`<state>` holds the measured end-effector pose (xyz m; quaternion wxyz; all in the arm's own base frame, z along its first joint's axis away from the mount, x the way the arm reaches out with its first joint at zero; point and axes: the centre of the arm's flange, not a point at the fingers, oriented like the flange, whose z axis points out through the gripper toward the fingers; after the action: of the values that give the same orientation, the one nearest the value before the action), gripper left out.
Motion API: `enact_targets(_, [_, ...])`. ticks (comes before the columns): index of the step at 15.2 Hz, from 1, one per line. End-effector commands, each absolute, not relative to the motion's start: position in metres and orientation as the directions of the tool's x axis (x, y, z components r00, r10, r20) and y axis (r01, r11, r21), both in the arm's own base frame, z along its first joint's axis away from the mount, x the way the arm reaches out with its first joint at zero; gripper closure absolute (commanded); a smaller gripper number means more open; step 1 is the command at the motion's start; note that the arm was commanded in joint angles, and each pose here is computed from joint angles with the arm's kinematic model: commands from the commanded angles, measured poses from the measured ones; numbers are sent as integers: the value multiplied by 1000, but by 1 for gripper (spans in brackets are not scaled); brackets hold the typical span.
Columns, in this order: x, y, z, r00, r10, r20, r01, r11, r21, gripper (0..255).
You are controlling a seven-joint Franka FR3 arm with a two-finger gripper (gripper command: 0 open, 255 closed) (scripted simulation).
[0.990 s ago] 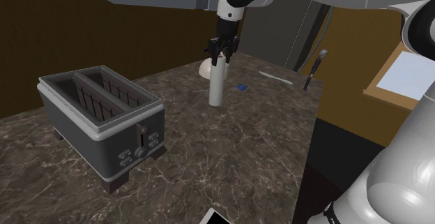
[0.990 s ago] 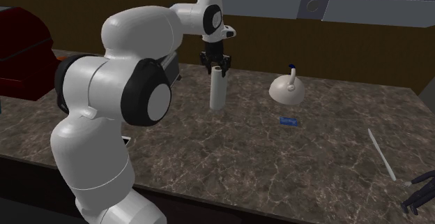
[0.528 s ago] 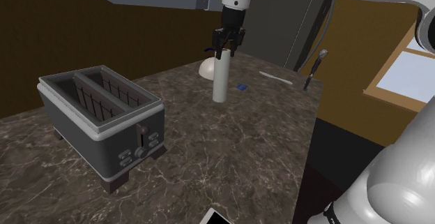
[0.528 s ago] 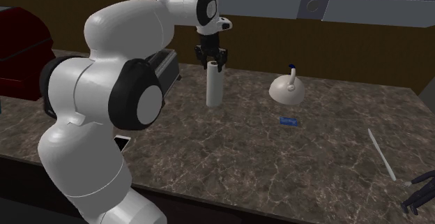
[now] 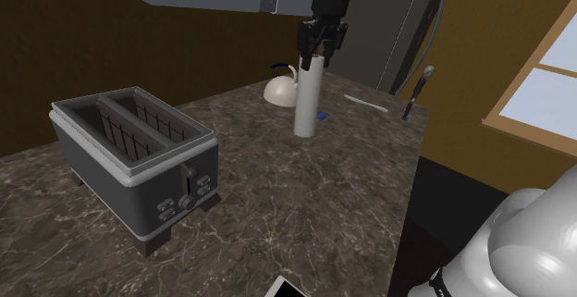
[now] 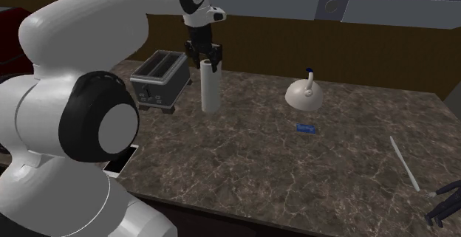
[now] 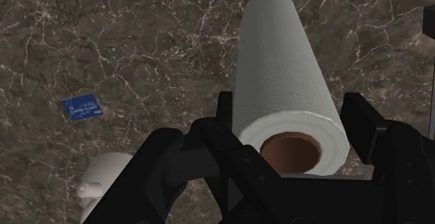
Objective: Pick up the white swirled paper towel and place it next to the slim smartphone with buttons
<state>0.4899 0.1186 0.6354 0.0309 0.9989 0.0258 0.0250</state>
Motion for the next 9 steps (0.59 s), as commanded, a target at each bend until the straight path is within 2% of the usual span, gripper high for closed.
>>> enact_targets(1, [468, 126, 649, 997, 53, 48, 50, -997, 63, 255])
enact_targets(9, [382, 156, 703, 997, 53, 48, 50, -997, 63, 255])
